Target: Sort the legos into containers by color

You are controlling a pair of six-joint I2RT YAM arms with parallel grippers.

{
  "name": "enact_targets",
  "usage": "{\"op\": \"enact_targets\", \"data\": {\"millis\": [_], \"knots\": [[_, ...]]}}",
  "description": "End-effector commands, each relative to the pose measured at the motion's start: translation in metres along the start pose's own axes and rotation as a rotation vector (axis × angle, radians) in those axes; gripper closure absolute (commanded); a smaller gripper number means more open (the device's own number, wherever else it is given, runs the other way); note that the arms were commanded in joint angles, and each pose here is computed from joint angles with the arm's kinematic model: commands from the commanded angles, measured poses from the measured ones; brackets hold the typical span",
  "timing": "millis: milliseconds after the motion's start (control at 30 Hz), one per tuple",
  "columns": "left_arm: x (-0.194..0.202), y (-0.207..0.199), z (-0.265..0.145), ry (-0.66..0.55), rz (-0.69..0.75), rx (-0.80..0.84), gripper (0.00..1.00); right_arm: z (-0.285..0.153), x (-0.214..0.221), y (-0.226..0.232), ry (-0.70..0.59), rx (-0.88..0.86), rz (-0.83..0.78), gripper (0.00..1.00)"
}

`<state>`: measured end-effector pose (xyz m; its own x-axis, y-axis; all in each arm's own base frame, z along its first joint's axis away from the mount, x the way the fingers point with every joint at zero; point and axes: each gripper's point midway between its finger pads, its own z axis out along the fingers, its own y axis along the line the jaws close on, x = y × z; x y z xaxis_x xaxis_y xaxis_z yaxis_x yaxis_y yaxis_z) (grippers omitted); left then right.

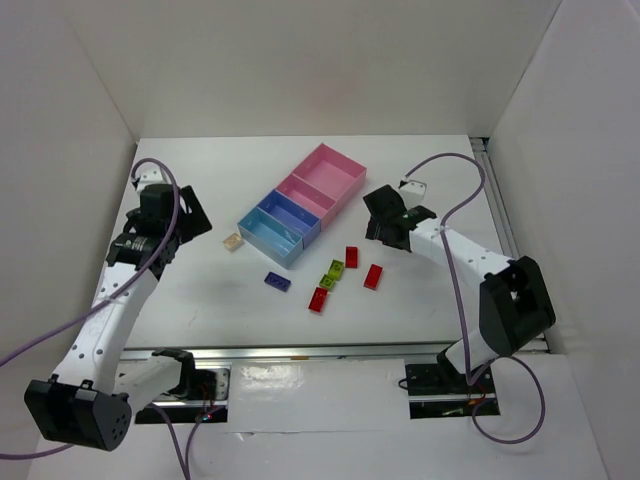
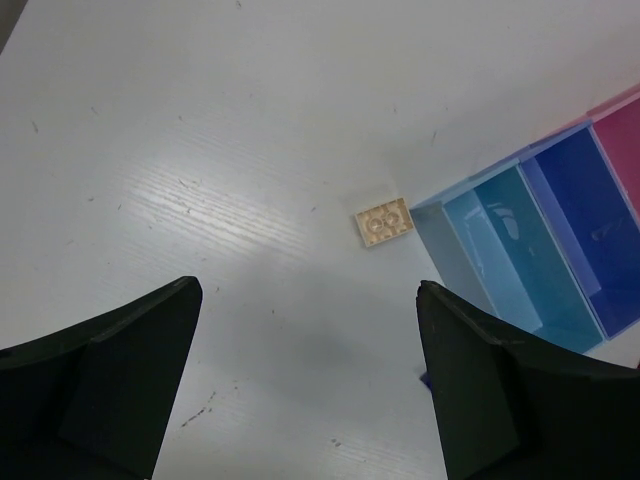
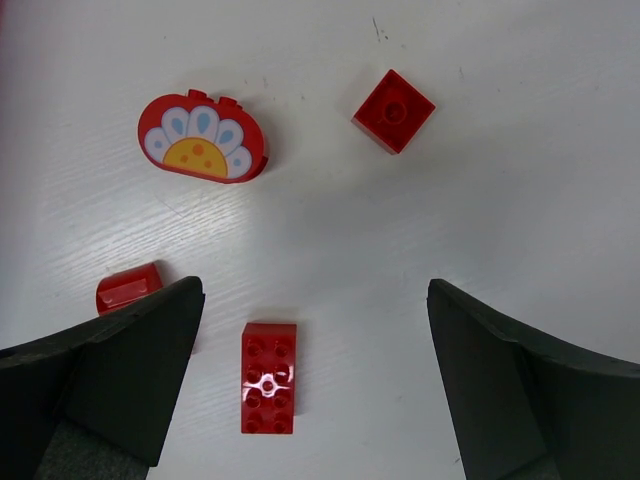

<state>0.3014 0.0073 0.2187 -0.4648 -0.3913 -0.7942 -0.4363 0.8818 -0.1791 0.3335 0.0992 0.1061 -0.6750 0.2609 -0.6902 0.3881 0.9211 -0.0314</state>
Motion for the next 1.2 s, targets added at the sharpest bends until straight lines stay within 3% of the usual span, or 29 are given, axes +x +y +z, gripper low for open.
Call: {"op": "enact_targets", "data": {"millis": [0, 133, 267, 433, 567, 733, 900, 1167], "knots": [[0.0, -0.003, -0.007, -0.001, 0.043, 0.043, 0.0, 0.003, -0.002, 0.001, -0.021, 0.001, 0.013, 0.0], [0.005, -0.009, -0.007, 0.021, 0.074, 0.072, 0.0, -0.004, -0.003, 0.011, -0.051, -0.1, -0.021, 0.0], [0.009, -0.023, -0.012, 0.045, 0.098, 0.15, 0.02, -0.008, 0.02, 0.021, -0.001, -0.244, -0.148, 0.07], [0.017, -0.032, -0.016, 0.073, 0.134, 0.199, 0.03, 0.004, 0.035, 0.028, 0.06, -0.306, -0.286, 0.04], [0.028, -0.03, -0.014, 0.107, 0.153, 0.204, 0.03, 0.017, 0.021, 0.04, 0.019, -0.333, -0.349, 0.02], [0.037, -0.029, -0.007, 0.139, 0.184, 0.199, 0.03, 0.052, -0.011, 0.045, -0.001, -0.294, -0.379, 0.01], [0.034, -0.033, -0.002, 0.141, 0.184, 0.198, 0.03, 0.095, -0.015, 0.05, 0.062, -0.295, -0.413, 0.01], [0.033, -0.04, -0.002, 0.148, 0.181, 0.212, 0.03, 0.115, -0.025, 0.062, 0.058, -0.349, -0.371, 0.04]]}}
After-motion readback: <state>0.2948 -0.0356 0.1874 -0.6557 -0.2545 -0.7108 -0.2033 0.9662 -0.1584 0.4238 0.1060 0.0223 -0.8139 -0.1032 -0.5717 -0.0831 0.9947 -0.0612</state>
